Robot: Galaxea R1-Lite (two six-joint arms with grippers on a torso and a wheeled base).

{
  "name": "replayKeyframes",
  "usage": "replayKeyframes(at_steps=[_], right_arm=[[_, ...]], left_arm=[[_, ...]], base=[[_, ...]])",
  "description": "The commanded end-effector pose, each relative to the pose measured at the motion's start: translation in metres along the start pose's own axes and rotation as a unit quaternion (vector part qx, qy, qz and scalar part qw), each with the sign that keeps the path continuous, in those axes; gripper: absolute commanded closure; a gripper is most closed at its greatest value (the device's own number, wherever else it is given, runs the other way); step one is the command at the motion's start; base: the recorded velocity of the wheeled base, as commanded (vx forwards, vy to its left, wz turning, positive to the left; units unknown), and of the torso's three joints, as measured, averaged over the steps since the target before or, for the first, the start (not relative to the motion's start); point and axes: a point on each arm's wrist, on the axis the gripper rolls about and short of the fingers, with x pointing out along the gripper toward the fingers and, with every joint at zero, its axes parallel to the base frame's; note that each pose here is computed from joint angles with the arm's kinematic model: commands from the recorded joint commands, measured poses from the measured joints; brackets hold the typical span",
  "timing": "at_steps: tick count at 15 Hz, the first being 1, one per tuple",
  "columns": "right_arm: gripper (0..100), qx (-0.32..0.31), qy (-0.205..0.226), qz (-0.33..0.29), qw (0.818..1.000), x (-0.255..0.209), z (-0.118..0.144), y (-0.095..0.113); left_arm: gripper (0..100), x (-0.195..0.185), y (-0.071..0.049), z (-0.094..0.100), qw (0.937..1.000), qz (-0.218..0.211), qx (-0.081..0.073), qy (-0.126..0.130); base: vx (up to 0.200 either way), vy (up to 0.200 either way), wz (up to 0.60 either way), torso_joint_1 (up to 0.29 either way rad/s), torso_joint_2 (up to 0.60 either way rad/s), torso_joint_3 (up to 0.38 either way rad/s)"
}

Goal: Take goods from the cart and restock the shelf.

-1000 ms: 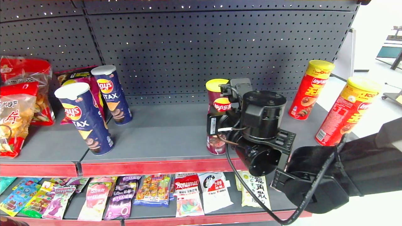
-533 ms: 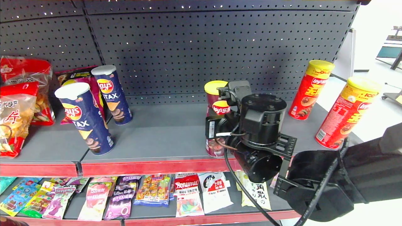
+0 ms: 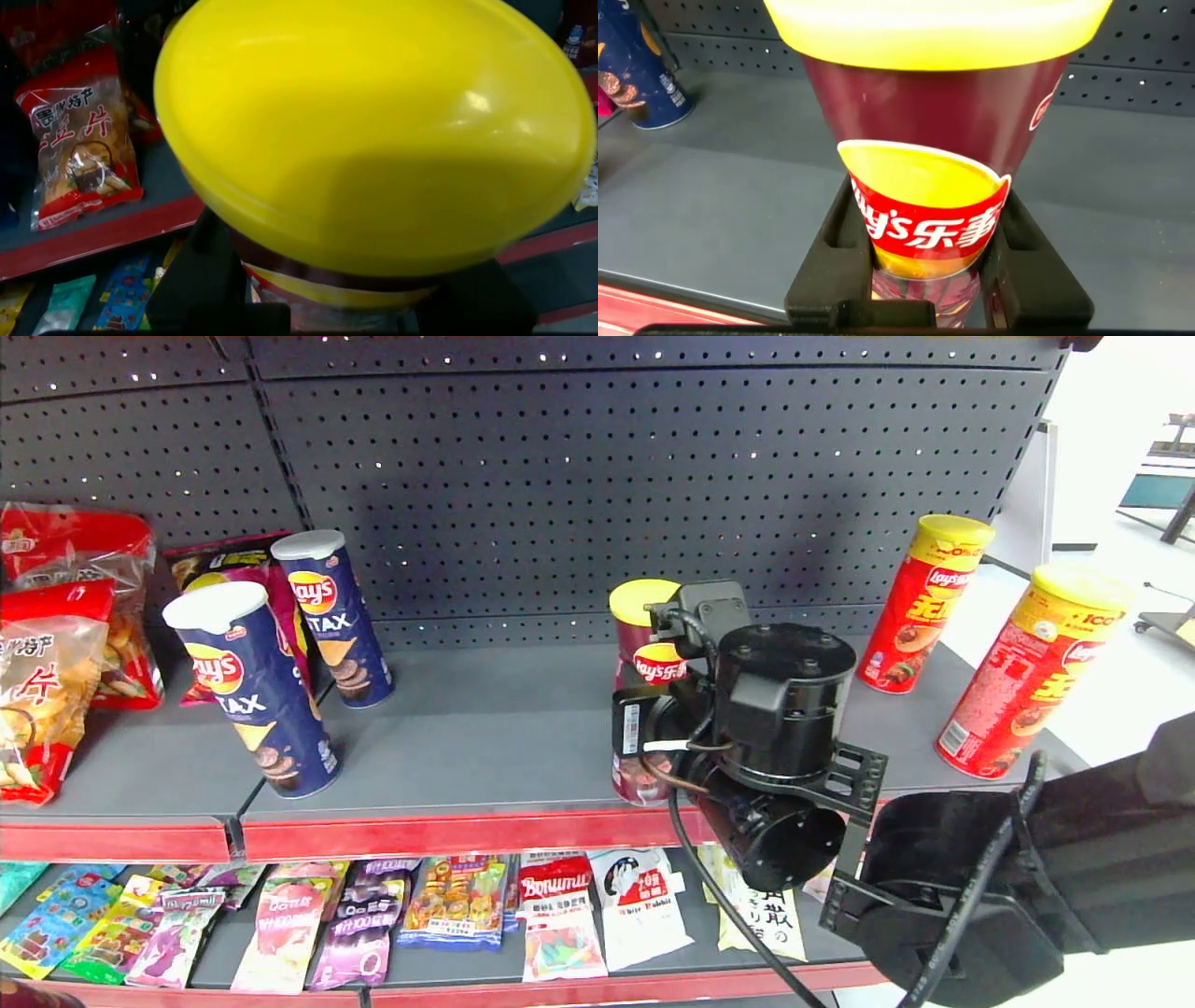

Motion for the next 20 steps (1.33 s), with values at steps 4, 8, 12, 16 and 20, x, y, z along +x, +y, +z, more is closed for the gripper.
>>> replayKeyframes(at_steps=[4, 8, 12, 16, 20], right_arm=[[0, 0.0, -0.001, -0.002, 1.0, -0.001, 0.0, 0.002], [0, 0.004, -0.007, -0.001, 1.0, -0.014, 0.006, 0.01], [0, 0.002, -0.006, 0.0, 1.0, -0.047, 0.01, 0.004], [0, 0.008, -0.009, 0.025, 1.0, -0.086, 0.017, -0.017], [0, 0.015, 0.005, 0.056, 0.998, -0.107, 0.01, -0.059]], left_arm=[[100, 0.0, 0.0, 0.0, 1.0, 0.0, 0.0, 0.0], [100, 0.0, 0.0, 0.0, 1.0, 0.0, 0.0, -0.001], [100, -0.001, 0.001, 0.002, 1.0, 0.001, 0.0, -0.005], [100, -0.001, 0.001, 0.002, 1.0, 0.002, 0.0, -0.006], [100, -0.001, 0.0, 0.002, 1.0, 0.001, 0.0, -0.005]], base=[[0.0, 0.0, 0.0, 0.0, 0.0, 0.0], [0.0, 0.0, 0.0, 0.0, 0.0, 0.0], [0.0, 0.0, 0.0, 0.0, 0.0, 0.0], [0.0, 0.0, 0.0, 0.0, 0.0, 0.0], [0.0, 0.0, 0.0, 0.0, 0.0, 0.0]])
